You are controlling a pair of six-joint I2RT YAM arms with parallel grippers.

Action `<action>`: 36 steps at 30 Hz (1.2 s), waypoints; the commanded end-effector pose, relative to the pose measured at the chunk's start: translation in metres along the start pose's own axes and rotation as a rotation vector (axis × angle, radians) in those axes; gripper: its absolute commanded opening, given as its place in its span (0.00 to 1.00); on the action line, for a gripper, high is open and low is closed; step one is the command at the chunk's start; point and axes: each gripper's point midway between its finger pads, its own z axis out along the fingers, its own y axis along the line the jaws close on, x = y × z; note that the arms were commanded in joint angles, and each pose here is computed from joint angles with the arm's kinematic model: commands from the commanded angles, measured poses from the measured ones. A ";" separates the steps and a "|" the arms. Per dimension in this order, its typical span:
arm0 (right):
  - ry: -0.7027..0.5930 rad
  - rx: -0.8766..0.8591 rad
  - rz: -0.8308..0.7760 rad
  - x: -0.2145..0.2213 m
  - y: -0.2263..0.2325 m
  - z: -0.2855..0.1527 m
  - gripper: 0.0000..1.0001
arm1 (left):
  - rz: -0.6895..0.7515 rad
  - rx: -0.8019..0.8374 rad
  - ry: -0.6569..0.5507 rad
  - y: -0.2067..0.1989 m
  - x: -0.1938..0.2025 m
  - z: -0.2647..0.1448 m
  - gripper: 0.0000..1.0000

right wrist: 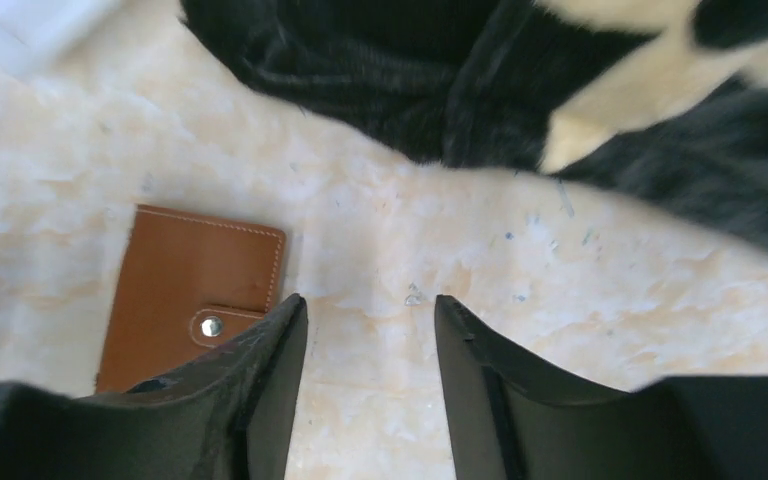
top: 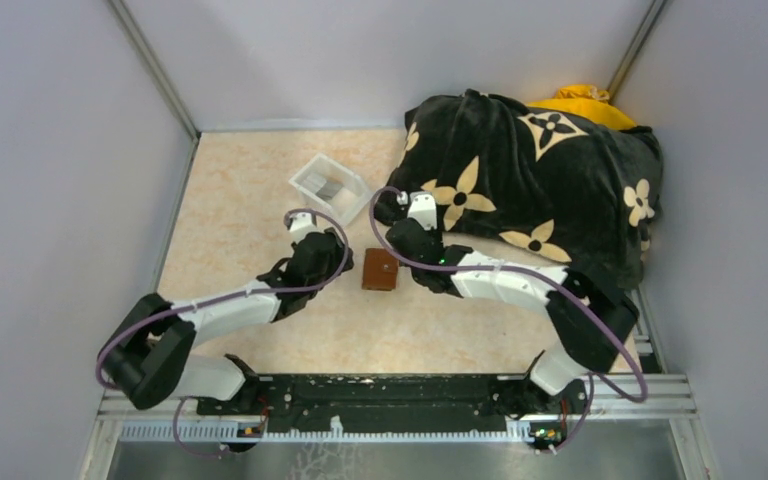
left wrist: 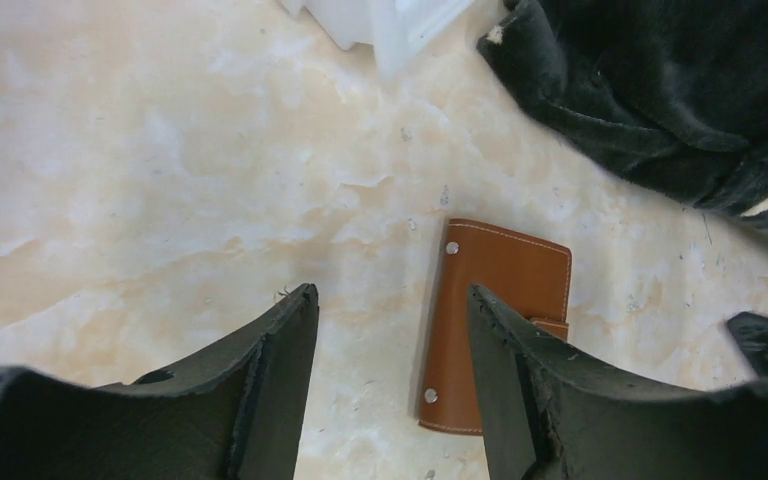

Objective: Put the credit cards into the card holder
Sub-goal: Close the card holder at the center of the board, then reset both arms

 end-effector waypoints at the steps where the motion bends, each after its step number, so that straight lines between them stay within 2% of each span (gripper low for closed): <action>1: -0.107 -0.034 0.039 -0.038 -0.011 -0.030 0.57 | 0.038 -0.022 -0.048 0.020 -0.005 -0.016 0.63; 3: -0.110 -0.012 0.056 -0.038 -0.022 -0.037 0.64 | 0.024 -0.010 -0.063 0.025 -0.005 -0.023 0.63; 8: -0.068 0.086 0.052 -0.029 -0.047 -0.047 0.69 | -0.002 -0.004 -0.133 0.039 -0.012 -0.038 0.67; 13: -0.042 0.160 0.056 -0.021 -0.066 -0.056 0.73 | 0.041 -0.015 -0.199 0.046 -0.025 -0.047 0.82; 14: -0.043 0.162 0.061 -0.021 -0.068 -0.057 0.73 | 0.059 -0.020 -0.203 0.046 -0.027 -0.047 0.97; 15: -0.047 0.161 0.066 -0.021 -0.070 -0.059 0.74 | 0.072 -0.032 -0.202 0.047 -0.029 -0.047 0.99; 21: -0.092 0.152 0.087 -0.026 -0.080 -0.071 0.74 | 0.166 -0.073 -0.212 0.049 -0.034 -0.042 1.00; 29: -0.201 0.156 0.107 -0.040 -0.098 -0.086 0.77 | 0.238 -0.085 -0.400 0.049 -0.067 -0.044 1.00; 36: -0.254 0.148 0.135 -0.049 -0.105 -0.094 0.76 | 0.247 -0.107 -0.401 0.051 -0.066 -0.040 1.00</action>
